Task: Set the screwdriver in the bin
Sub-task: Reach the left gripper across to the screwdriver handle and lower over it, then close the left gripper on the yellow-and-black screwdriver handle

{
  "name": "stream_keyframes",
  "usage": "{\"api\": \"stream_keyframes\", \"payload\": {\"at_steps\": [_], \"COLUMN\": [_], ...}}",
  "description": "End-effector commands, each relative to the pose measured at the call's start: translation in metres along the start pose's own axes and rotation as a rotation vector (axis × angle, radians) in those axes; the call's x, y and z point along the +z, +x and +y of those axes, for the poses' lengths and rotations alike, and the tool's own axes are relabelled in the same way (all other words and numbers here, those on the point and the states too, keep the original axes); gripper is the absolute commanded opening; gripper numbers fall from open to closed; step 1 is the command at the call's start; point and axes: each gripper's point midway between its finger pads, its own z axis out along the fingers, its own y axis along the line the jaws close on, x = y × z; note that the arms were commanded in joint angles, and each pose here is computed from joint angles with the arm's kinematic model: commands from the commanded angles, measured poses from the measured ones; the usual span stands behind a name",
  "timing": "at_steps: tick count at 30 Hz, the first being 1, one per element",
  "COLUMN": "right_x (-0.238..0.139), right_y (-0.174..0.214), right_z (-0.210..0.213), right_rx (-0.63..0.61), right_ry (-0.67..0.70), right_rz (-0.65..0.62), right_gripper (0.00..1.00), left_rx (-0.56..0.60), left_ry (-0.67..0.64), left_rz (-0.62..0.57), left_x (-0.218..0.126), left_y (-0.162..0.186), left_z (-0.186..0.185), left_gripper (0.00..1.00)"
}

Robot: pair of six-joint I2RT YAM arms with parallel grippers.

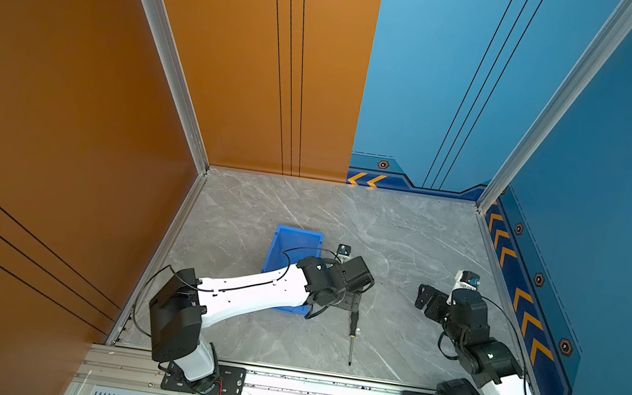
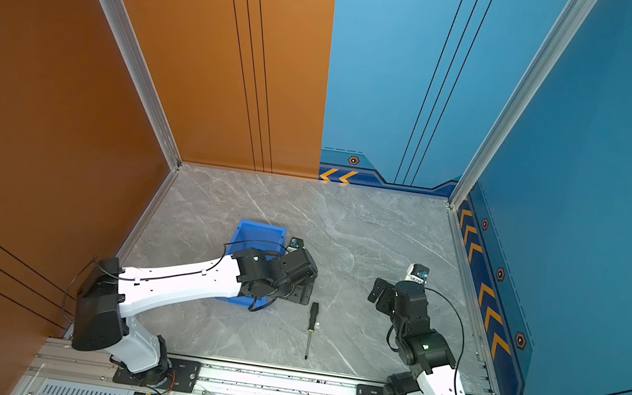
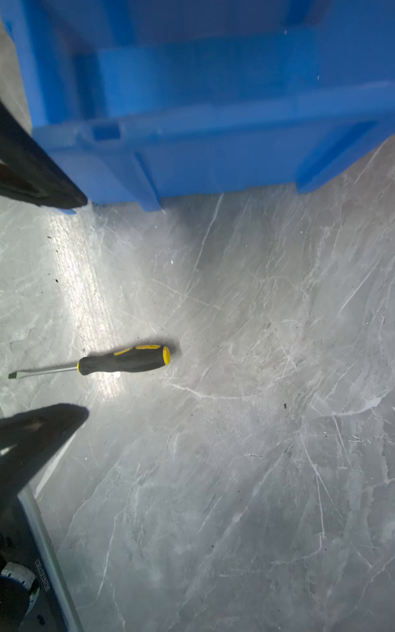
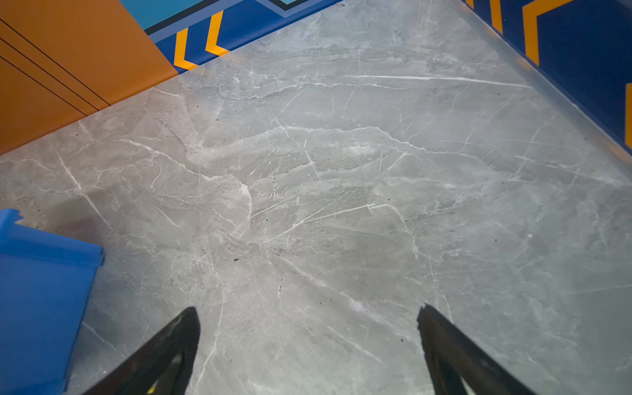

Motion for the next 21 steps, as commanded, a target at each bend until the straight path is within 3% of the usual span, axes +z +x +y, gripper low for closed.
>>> {"api": "stream_keyframes", "payload": {"at_steps": [1, 14, 21], "right_x": [-0.005, -0.014, -0.012], "right_y": [0.005, 0.006, 0.006], "right_z": [-0.001, -0.016, -0.019], "right_rx": [0.017, 0.019, 0.025], "right_ry": [-0.031, 0.015, 0.025], "right_rz": [-0.011, -0.014, -0.007], "right_gripper": [1.00, 1.00, 1.00], "left_rx": [-0.022, 0.019, 0.022], "left_ry": [0.055, 0.023, -0.008], "left_rz": [0.061, 0.187, 0.227], "left_x": [0.017, 0.079, 0.094], "left_y": [0.011, 0.040, 0.056], "left_z": [-0.022, -0.049, -0.046], "left_gripper": [0.87, 0.71, 0.61]}}
